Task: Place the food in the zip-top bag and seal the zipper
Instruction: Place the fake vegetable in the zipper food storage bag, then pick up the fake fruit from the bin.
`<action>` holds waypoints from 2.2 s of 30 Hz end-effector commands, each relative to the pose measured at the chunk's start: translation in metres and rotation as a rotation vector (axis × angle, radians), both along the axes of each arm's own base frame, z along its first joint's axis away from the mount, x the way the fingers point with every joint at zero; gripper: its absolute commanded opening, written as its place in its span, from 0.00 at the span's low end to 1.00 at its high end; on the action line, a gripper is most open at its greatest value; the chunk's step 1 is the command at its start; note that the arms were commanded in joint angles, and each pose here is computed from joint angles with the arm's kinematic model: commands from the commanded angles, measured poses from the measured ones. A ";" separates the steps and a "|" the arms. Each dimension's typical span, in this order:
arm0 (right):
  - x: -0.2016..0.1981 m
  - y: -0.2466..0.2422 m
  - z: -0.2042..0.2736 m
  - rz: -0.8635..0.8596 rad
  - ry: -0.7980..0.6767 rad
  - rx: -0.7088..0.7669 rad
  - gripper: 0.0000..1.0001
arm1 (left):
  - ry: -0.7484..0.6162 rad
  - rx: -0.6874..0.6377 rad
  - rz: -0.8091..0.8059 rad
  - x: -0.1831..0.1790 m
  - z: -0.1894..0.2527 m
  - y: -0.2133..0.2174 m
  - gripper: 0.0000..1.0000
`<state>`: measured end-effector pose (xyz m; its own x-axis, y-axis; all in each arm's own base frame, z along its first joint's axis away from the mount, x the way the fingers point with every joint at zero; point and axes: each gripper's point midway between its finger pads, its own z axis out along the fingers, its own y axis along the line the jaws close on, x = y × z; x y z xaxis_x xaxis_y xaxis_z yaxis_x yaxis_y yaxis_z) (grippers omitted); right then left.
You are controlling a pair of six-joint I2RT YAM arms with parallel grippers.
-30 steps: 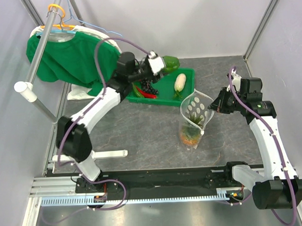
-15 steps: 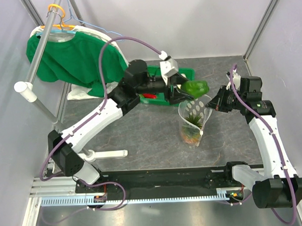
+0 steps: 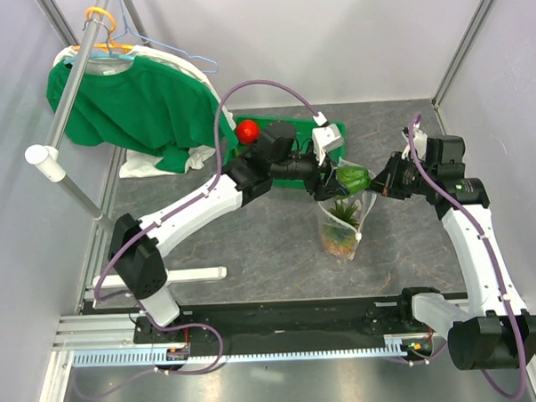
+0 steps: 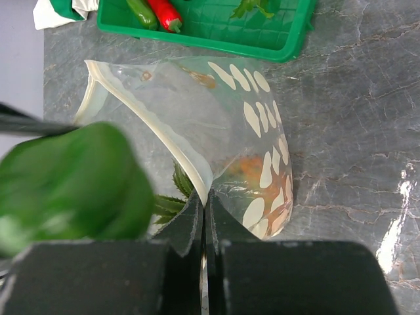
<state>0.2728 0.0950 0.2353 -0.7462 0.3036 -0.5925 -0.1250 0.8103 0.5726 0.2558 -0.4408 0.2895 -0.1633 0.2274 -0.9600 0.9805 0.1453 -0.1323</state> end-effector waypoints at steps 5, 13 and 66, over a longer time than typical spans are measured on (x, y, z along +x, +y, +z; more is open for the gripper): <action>0.012 -0.002 0.012 -0.018 -0.050 -0.001 0.00 | -0.142 0.066 0.142 0.038 0.003 -0.004 0.49; 0.014 -0.001 0.010 -0.021 -0.043 0.003 0.00 | -0.178 0.057 0.187 0.041 0.017 0.004 0.86; 0.011 -0.002 0.003 -0.013 -0.036 -0.011 0.00 | -0.492 0.831 0.613 0.357 -0.173 0.221 0.84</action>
